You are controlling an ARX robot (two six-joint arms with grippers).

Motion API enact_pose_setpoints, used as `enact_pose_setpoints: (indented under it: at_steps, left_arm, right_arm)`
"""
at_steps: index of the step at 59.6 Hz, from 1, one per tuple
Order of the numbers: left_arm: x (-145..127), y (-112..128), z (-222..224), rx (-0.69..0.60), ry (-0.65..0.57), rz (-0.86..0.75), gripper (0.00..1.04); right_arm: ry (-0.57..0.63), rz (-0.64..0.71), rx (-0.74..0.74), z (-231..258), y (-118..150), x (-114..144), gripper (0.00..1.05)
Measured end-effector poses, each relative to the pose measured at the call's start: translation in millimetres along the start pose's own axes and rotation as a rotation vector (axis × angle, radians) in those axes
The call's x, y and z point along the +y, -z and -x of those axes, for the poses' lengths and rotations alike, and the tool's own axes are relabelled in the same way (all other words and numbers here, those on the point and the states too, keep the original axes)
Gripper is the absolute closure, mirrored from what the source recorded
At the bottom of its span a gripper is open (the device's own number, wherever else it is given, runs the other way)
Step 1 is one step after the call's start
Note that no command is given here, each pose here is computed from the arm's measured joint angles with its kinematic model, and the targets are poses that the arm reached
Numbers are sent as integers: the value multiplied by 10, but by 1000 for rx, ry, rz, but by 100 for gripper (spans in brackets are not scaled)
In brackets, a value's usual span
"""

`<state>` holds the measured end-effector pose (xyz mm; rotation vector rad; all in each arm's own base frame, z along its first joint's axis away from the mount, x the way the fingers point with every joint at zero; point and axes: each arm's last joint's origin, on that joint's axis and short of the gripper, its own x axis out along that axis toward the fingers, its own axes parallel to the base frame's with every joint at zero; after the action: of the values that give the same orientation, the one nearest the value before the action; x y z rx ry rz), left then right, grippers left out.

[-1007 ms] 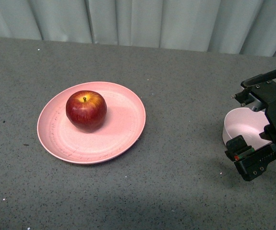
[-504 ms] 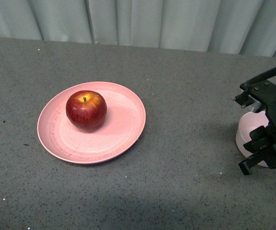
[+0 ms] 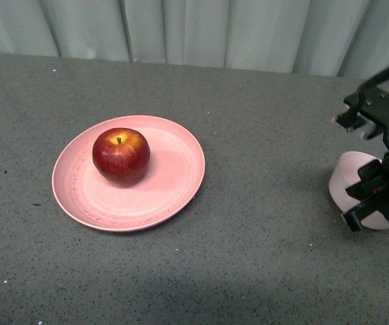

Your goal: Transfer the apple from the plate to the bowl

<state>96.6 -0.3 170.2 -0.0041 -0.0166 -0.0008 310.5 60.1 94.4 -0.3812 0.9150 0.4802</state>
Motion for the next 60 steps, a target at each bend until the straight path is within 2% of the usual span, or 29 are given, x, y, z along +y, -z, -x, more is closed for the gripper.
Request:
enact_pose_setpoints:
  at_steps: [17, 23, 39, 54, 60]
  left_arm:
    - [0, -1, 0, 0, 0, 0, 7]
    - [0, 0, 0, 0, 0, 0, 7]
    - [0, 0, 0, 0, 0, 0, 7]
    - [0, 0, 0, 0, 0, 0, 7]
    - [0, 0, 0, 0, 0, 0, 7]
  right_arm:
    - [-78, 68, -79, -44, -479, 303, 104]
    - [-127, 88, -78, -178, -647, 494, 104]
    - [-183, 115, -43, -438, -749, 768, 104]
    - [-191, 117, -17, -576, -748, 854, 104]
    - [-187, 109, -20, -591, -750, 854, 88]
